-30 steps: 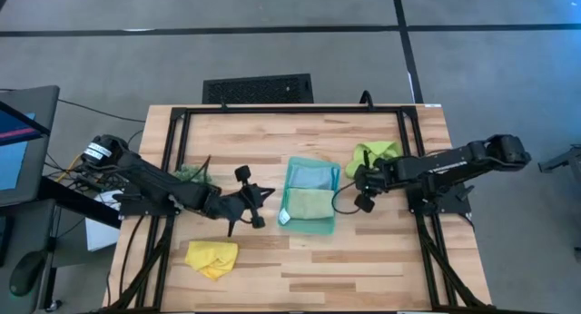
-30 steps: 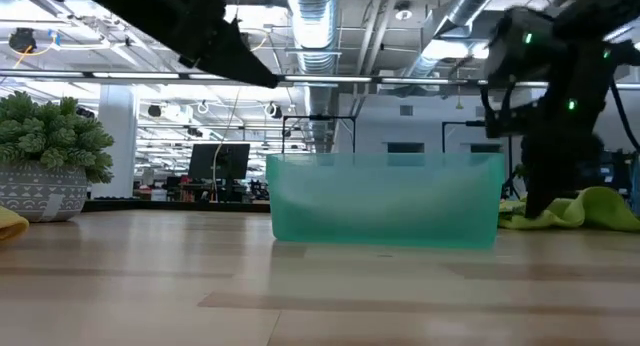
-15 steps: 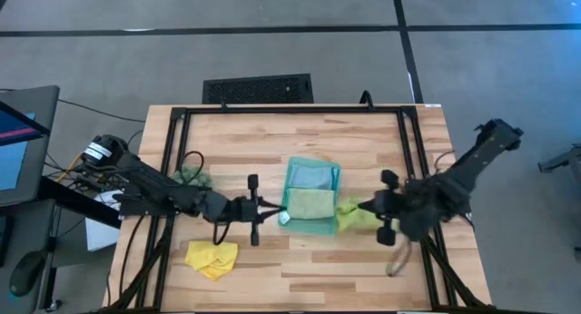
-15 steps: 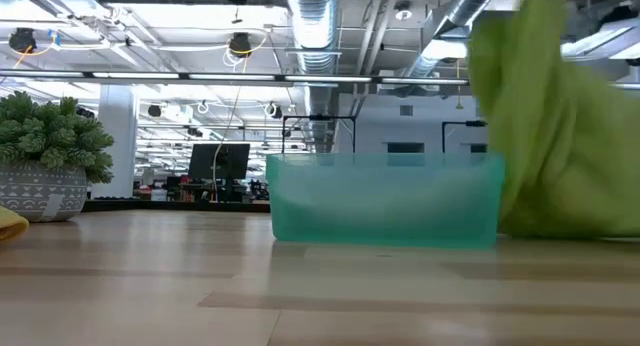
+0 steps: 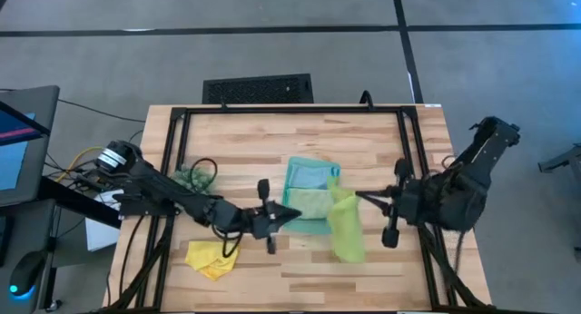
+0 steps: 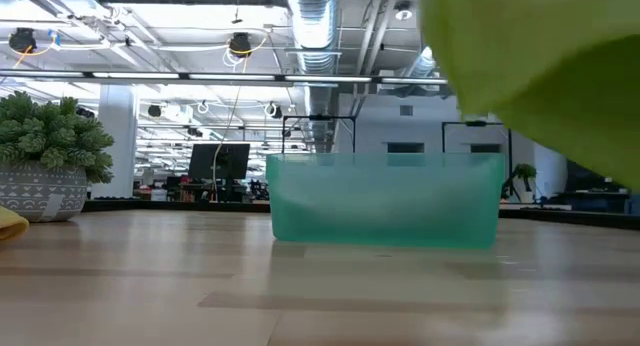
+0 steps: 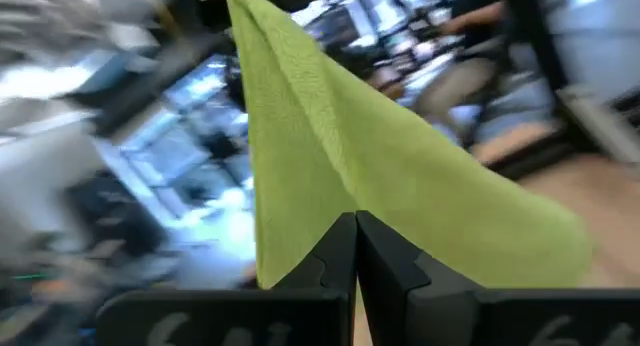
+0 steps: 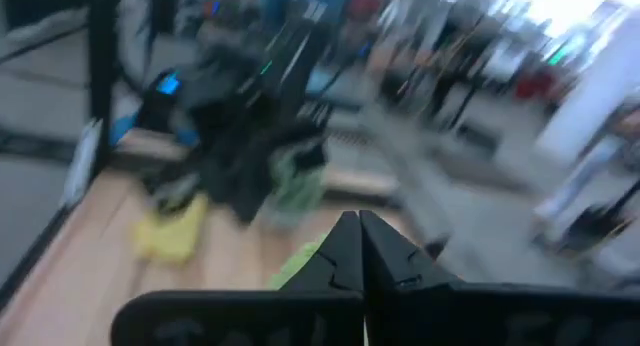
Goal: Fold microfiber towels
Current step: Fold the light green microfiber cloth
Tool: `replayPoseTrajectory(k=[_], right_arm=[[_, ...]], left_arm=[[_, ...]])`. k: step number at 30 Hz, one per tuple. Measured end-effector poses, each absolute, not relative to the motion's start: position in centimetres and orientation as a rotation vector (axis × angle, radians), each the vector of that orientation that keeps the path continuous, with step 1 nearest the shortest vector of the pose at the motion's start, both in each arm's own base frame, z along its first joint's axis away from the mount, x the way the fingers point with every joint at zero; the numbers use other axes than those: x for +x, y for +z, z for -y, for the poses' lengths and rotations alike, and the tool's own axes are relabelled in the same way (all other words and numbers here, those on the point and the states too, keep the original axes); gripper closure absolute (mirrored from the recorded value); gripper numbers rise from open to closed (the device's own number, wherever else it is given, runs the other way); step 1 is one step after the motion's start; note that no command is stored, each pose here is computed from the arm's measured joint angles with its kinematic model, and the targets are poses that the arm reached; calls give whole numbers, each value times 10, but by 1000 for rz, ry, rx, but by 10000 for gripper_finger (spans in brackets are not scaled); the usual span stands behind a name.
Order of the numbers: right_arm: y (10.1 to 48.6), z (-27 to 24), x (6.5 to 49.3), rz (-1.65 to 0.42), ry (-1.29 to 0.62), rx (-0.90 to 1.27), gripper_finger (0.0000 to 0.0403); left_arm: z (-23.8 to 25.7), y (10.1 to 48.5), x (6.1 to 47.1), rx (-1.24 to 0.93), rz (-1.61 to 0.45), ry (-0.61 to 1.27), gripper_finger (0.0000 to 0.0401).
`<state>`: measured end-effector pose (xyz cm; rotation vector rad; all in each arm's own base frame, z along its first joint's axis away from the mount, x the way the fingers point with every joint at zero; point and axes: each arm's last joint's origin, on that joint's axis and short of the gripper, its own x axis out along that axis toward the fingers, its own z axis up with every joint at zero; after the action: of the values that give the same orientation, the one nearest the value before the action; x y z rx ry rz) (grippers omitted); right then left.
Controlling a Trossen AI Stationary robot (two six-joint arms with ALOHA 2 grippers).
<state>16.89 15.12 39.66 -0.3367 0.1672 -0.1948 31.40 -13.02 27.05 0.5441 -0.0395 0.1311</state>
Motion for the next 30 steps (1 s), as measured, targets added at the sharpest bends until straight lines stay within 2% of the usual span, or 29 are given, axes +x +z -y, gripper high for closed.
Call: replayPoseTrajectory(k=[5, 9, 14, 17, 21, 26, 30], right_arm=[[413, -162, 159, -61, -137, -386, 390], [398, -176, 141, -134, -48, -302, 391], [363, -182, 114, -350, 33, -130, 399], [347, -178, 99, -623, 159, 5, 397], [313, -171, 85, -829, 32, -5, 390], [276, -153, 92, -836, -216, 13, 380], [258, -139, 113, -919, -313, 84, 344]], left_arm=[[135, 314, 333, 583, -5, 352, 398], [141, 325, 337, 565, -50, 293, 382], [142, 311, 341, 549, -114, 122, 354], [138, 304, 342, 518, -173, 103, 343], [127, 300, 344, 403, -223, 179, 335], [92, 286, 349, 179, -339, 369, 329], [61, 271, 349, 51, -471, 464, 314]])
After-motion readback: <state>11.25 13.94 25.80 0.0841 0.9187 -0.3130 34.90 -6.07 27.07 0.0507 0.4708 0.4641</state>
